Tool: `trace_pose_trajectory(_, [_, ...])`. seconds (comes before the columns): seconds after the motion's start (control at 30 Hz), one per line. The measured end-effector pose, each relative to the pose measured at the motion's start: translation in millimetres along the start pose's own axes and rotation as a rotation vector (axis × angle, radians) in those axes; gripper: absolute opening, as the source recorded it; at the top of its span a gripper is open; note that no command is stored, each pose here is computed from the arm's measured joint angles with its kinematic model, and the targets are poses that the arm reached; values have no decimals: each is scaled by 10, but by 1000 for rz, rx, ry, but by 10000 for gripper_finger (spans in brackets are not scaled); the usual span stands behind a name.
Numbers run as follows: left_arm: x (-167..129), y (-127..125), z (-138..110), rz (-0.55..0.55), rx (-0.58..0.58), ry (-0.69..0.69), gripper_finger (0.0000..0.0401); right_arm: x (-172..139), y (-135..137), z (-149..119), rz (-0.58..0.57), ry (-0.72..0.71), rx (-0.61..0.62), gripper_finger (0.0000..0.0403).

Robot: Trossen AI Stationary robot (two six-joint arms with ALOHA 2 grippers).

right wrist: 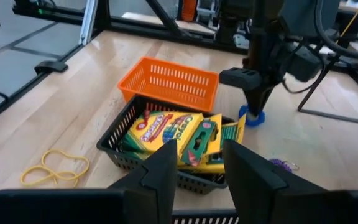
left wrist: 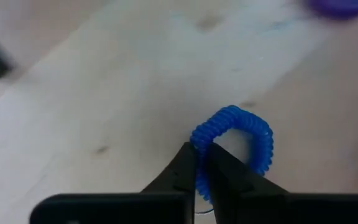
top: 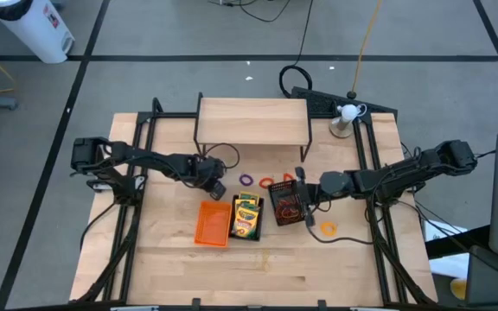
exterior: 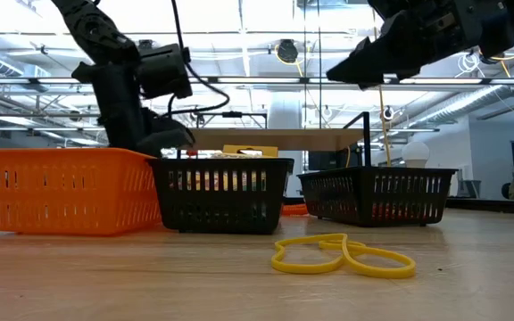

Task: Pick & Place Office Desk Supplies
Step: Put the blue keychain into the orange bin

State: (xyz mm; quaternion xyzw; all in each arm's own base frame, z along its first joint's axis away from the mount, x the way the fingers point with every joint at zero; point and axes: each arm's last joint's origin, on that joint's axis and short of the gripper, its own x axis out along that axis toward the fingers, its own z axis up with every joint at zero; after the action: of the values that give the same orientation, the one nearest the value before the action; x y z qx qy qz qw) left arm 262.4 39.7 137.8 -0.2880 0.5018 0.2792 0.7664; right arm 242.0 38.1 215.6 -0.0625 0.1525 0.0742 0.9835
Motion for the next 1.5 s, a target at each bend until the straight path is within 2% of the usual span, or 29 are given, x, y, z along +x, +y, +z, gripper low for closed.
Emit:
trace_pose_trajectory(0.33, [-345, -369, 385, -152, 177, -98, 10, -2, -6, 66, -5, -68, 38, 117])
trace_pose_trajectory(0.47, [-633, -595, 541, -191, 267, -138, 5, -2, -7, 73, -6, -76, 40, 116])
trace_pose_trajectory(0.6, [-965, -819, 572, -192, 353, -132, 6, -2, -7, 72, -6, -75, 40, 116])
trace_pose_trajectory(0.7, [-1186, -949, 515, -157, 403, -117, 4, -2, -7, 72, -6, -75, 40, 116])
trace_pose_trajectory(0.87, [-1421, -1087, 286, -105, 400, -29, 4, -2, -7, 72, -6, -75, 40, 116])
trace_pose_trajectory(1.07, [-1488, -1206, -64, -77, 271, 80, 6, -2, -7, 71, -6, -74, 37, 116])
trace_pose_trajectory(1.27, [-1553, -1354, -324, -106, 273, 86, 6, -2, -7, 72, -6, -74, 36, 116])
trace_pose_trajectory(1.5, [-1589, -1412, -454, -103, 278, 65, 7, -2, -6, 71, -4, -74, 36, 116])
